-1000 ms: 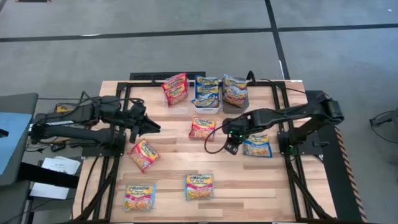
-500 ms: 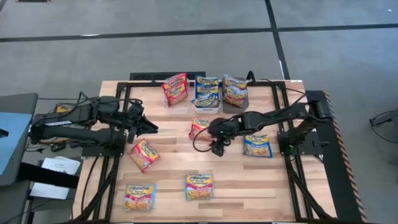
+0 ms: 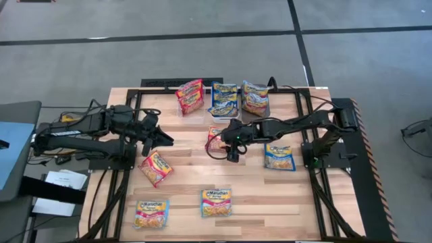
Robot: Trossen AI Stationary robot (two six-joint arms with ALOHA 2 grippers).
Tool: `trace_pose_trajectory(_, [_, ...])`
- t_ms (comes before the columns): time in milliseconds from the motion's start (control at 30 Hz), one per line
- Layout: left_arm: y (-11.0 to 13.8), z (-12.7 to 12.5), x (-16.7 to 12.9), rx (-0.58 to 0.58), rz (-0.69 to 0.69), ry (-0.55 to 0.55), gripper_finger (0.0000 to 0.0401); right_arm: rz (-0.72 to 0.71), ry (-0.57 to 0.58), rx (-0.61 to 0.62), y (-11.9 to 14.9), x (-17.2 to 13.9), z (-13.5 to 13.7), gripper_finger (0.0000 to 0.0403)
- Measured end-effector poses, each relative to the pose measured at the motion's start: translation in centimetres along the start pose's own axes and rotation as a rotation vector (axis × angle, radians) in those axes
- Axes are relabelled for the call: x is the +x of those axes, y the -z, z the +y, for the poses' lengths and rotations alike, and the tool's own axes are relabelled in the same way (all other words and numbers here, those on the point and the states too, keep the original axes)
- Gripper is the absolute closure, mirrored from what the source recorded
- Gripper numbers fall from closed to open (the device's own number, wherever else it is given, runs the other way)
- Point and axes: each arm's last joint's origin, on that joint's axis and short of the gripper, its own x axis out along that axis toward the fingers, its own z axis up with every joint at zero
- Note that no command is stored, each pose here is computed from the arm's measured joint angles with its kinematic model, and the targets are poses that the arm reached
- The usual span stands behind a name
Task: Sort Maruchan noodles
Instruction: Put the red noodle pack into the transparent bin
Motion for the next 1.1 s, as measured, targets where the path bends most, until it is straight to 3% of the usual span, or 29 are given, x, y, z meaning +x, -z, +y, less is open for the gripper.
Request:
trace_pose_trajectory(500, [-0.1, 0.1, 0.0, 0.000, -0.018, -0.025, 0.0299, 0.008, 0.049, 0.051, 0.1, 0.2, -2.3, 0.0163])
trace_pose_trajectory(1100, [0.0, 0.1, 0.0, 0.000, -0.015, -0.027, 0.0299, 0.169, 0.046, 0.077, 3.0, 5.8, -1.7, 0.0174])
